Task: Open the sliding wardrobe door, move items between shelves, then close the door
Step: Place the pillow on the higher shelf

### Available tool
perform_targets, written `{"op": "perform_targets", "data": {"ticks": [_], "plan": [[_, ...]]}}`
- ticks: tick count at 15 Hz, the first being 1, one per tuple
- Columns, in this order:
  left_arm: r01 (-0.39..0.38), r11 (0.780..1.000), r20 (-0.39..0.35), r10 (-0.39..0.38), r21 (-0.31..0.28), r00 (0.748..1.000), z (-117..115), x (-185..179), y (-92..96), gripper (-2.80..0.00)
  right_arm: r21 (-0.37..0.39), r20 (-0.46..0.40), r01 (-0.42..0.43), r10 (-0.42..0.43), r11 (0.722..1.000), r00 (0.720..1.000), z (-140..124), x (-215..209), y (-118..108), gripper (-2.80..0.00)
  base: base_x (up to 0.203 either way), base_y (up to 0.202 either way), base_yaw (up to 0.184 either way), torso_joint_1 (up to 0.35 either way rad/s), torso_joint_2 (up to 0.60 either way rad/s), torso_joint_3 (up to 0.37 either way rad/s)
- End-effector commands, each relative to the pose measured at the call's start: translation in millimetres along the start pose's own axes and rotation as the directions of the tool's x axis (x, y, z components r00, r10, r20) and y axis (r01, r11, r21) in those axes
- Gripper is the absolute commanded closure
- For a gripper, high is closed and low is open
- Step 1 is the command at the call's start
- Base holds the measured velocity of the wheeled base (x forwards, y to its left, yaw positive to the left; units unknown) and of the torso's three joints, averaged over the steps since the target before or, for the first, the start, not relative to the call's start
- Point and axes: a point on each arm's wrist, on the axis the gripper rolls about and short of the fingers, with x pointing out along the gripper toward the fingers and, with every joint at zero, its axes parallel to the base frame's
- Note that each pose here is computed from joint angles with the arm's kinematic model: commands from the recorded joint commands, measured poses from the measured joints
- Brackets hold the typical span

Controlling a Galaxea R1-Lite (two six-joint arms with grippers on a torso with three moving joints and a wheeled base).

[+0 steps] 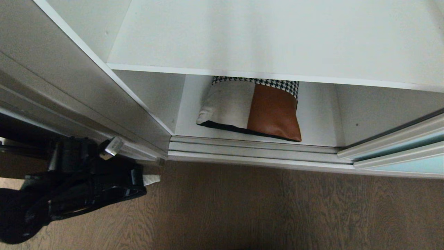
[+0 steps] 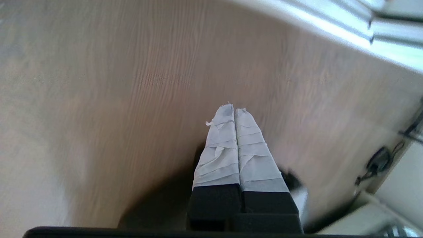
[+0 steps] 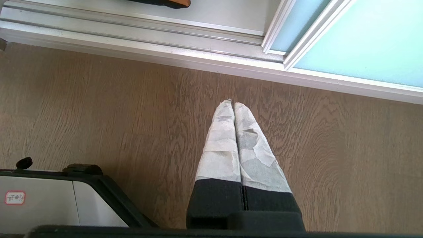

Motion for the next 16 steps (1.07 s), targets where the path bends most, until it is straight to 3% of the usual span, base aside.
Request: {"op": "perform_targets", "data": {"ticks": [1,4,7,11,16], "plan": [[-0.015,0.999,-0.056,0.012,-0.041,0.998,-7,62,26.7,0.00,0.000,0.000,0.000,0.000,1.000,1.000,0,0,0,0.00,0.000,0.000,0.000,0.000,0.00,0.000],[-0.025,1.000,0.077,0.026,-0.009,0.997,20,102,19.6,0.00,0.000,-0.001,0.000,0.000,1.000,1.000,0,0,0,0.00,0.000,0.000,0.000,0.000,0.00,0.000],[-0.001,1.000,0.154,-0.002,0.021,0.988,42,123,10.4,0.00,0.000,-0.001,0.000,0.000,1.000,1.000,0,0,0,0.00,0.000,0.000,0.000,0.000,0.00,0.000],[-0.016,1.000,0.168,0.014,0.011,0.986,44,161,24.2,0.00,0.000,0.001,0.000,0.000,1.000,1.000,0,0,0,0.00,0.000,0.000,0.000,0.000,0.00,0.000],[0.014,0.999,0.178,-0.019,0.031,0.984,46,171,12.5,0.00,0.000,-0.001,0.000,0.000,1.000,1.000,0,0,0,0.00,0.000,0.000,0.000,0.000,0.00,0.000]]}}
